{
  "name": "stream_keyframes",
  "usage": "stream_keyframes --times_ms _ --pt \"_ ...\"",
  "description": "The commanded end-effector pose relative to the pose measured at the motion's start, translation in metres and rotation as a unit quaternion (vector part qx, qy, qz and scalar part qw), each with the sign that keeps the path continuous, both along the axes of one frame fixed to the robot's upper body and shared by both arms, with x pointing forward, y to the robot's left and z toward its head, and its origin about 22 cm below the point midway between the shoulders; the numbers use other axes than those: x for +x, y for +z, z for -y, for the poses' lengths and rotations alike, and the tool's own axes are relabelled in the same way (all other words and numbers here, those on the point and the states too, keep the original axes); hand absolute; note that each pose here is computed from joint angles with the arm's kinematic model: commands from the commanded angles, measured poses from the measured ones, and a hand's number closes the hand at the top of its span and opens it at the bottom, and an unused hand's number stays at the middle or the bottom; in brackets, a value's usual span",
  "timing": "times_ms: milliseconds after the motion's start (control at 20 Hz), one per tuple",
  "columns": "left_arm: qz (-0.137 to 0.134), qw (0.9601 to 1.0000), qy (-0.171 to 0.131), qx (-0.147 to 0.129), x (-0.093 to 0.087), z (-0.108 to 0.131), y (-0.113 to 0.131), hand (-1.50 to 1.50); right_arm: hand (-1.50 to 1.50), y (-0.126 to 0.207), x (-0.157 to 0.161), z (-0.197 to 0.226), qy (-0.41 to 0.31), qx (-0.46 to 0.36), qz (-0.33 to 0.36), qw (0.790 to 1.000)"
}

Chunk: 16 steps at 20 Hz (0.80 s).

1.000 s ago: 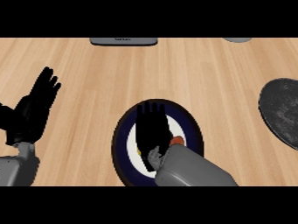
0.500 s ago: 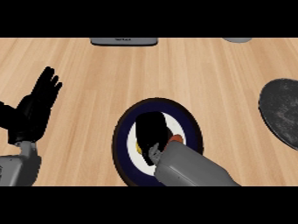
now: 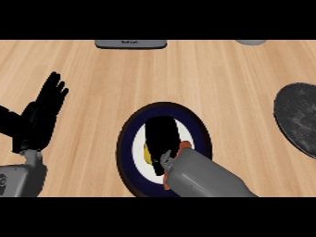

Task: Pick the lemon from the plate and place it in the pan

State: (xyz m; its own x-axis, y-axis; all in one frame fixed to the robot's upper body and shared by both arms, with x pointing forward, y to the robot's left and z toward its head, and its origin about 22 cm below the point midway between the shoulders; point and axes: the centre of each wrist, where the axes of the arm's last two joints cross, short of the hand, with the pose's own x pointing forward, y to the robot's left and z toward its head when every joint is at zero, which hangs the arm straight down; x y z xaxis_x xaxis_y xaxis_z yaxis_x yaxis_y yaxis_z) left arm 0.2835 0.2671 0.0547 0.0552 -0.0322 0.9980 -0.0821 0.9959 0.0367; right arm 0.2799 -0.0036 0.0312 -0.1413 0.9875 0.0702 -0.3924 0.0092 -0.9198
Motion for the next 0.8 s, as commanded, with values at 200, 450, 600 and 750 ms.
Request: stream_keyframes --times_ms 200,450,600,750 --pt "-0.001 0.9999 0.010 0.009 -0.012 -0.021 0.003 0.00 1.50 -0.006 -0.003 0.087 -0.141 0.062 -0.040 0.987" --pt "-0.004 0.9998 0.019 -0.002 -0.008 -0.017 0.011 0.00 1.50 0.042 -0.013 0.118 -0.147 0.023 0.107 0.983" --pt "-0.007 0.9998 0.020 -0.001 -0.011 -0.008 0.000 0.00 1.50 0.078 -0.022 0.113 -0.141 -0.001 0.199 0.970" --pt "0.001 0.9999 0.012 -0.002 -0.003 0.009 0.008 0.00 1.50 0.107 -0.027 0.111 -0.145 -0.008 0.276 0.950"
